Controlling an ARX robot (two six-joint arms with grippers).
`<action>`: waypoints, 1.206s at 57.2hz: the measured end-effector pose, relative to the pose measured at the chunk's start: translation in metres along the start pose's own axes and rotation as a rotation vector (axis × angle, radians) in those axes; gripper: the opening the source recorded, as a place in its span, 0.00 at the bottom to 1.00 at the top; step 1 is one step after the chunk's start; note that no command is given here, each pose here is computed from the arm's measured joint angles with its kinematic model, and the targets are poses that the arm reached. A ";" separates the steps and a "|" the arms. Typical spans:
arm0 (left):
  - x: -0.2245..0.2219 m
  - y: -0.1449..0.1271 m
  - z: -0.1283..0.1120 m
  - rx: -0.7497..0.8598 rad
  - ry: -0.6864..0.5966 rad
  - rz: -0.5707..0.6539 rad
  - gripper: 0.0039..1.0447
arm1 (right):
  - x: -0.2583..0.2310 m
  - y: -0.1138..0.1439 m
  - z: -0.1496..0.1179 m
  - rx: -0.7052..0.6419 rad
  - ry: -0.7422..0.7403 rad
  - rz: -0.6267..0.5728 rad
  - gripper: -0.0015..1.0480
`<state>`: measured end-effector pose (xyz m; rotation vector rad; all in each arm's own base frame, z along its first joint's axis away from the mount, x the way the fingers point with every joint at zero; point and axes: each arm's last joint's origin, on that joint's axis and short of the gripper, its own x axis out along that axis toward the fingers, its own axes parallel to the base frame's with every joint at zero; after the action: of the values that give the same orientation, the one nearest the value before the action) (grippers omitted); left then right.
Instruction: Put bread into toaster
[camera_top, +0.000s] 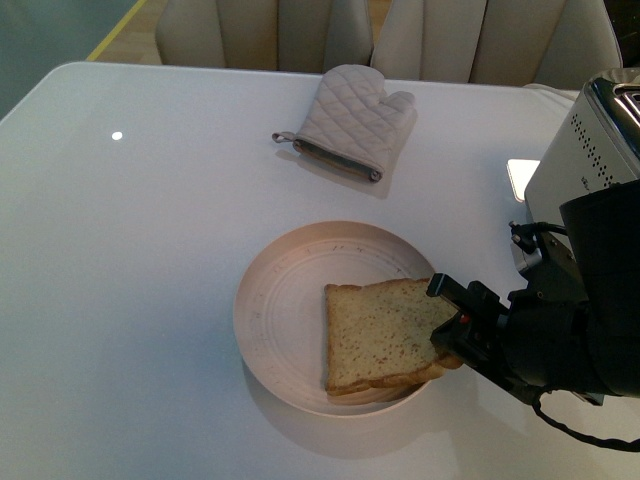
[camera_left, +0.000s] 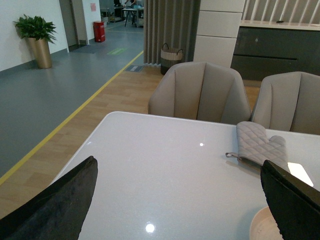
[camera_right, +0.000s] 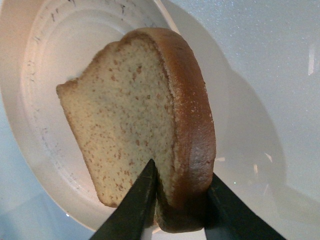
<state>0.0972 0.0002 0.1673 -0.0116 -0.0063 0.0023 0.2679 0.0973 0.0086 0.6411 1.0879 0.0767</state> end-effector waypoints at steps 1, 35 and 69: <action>0.000 0.000 0.000 0.000 0.000 0.000 0.93 | -0.001 0.000 0.000 -0.001 -0.003 0.005 0.16; 0.000 0.000 0.000 0.000 0.000 0.000 0.93 | -0.064 0.031 0.034 0.024 -0.238 0.298 0.03; 0.000 0.000 0.000 0.000 0.000 0.000 0.93 | -0.269 0.067 0.139 -0.553 -0.785 -0.141 0.03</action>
<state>0.0972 0.0002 0.1673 -0.0116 -0.0063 0.0019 0.2722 -0.0071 0.3003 0.0594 0.3137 -0.0013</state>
